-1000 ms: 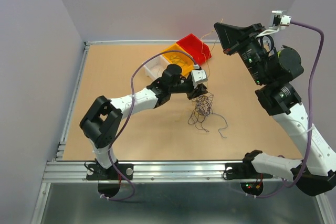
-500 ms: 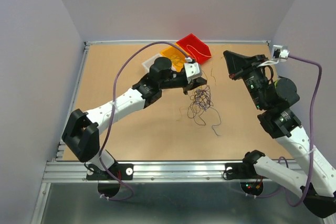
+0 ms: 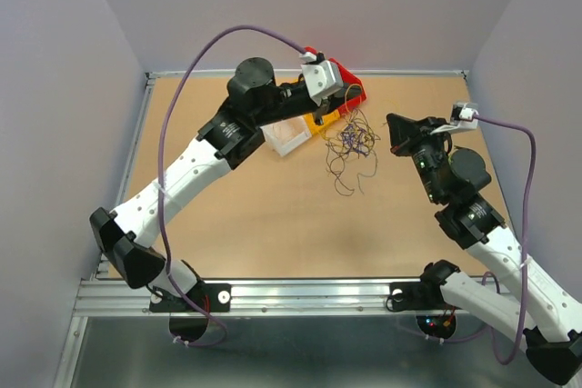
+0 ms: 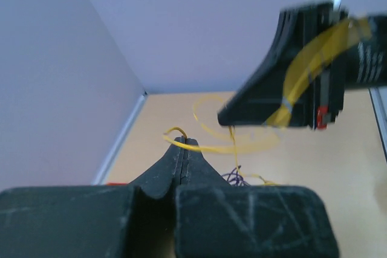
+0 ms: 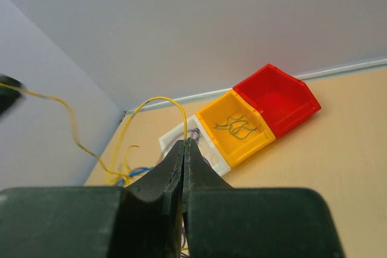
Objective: Untangle the cables
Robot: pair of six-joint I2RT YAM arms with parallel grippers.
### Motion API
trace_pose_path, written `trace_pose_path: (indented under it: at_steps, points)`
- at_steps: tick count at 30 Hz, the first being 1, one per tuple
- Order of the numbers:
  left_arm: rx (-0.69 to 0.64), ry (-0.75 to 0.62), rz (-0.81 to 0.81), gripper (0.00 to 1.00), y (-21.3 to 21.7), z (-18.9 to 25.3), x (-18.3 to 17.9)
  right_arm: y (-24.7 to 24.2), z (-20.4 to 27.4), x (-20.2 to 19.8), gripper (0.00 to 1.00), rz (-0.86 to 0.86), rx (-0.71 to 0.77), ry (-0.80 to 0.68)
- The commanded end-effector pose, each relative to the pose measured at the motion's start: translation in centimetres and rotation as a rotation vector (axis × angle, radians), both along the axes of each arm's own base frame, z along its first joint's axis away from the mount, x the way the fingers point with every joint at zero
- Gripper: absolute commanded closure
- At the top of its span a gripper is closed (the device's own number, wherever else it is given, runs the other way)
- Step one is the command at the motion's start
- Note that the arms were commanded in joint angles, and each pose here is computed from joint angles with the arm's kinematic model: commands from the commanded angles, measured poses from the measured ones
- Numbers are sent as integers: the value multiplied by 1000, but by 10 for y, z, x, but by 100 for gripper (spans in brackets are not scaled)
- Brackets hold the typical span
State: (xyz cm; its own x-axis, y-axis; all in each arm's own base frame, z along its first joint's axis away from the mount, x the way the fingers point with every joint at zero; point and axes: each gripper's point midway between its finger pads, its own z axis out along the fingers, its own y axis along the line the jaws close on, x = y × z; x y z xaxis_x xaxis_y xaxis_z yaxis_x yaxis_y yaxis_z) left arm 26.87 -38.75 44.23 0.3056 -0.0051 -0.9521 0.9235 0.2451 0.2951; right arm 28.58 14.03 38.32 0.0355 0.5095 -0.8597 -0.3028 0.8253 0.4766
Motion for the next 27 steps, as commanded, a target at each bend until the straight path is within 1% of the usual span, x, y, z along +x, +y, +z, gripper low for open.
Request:
trace_pose_path:
  at_steps: [1, 2, 4, 5, 6, 7, 8, 9, 11, 13, 14, 15, 16, 19, 24, 26, 27]
  points:
    - [-94, -67, 6, 100, 20, 55, -20, -4, 8, -1, 99, -24, 15, -37]
    - [-42, -3, -13, 100, 12, 14, -17, -5, 8, -2, 99, -24, 14, -39]
    - [-29, 79, -48, 100, -4, -33, -14, -6, 8, -3, 99, -25, 20, -43]
    - [12, 124, -67, 100, -13, -66, -14, -7, 8, -4, 99, -27, 20, -43]
    - [117, 215, -75, 100, -26, -129, -9, -7, 8, -4, 99, -27, 19, -45]
    - [163, 254, -78, 100, -31, -150, -8, -7, 8, -5, 99, -27, 20, -46]
    - [191, 283, -73, 100, -33, -162, -6, -8, 8, -5, 100, -28, 17, -47]
    - [191, 289, -65, 100, -34, -160, -2, -7, 9, -5, 99, -27, 17, -48]
    - [126, 223, -38, 100, -26, -124, -2, -8, 7, -4, 99, -31, 13, -45]
    - [25, 122, -33, 100, -15, -62, -10, -7, 6, -3, 99, -30, 11, -41]
    - [3, 98, -21, 100, -12, -43, -11, -6, 6, -3, 99, -28, 10, -41]
    - [-25, 62, 12, 100, -7, -9, -8, -6, 6, -3, 100, -28, 9, -40]
    - [-33, 53, 27, 100, -5, 2, -5, -5, 6, -3, 100, -22, 8, -41]
    - [-44, 40, 21, 100, -3, 22, -8, -4, 5, -4, 99, -13, 3, -43]
    - [-47, 50, 12, 100, -1, 24, -12, 5, -2, -5, 99, 32, -50, -48]
    - [-55, 42, 21, 100, 2, 30, -13, 16, 0, -7, 99, 91, -87, -74]
    - [-53, 43, 21, 100, 2, 32, -12, 26, 1, -10, 99, 147, -110, -92]
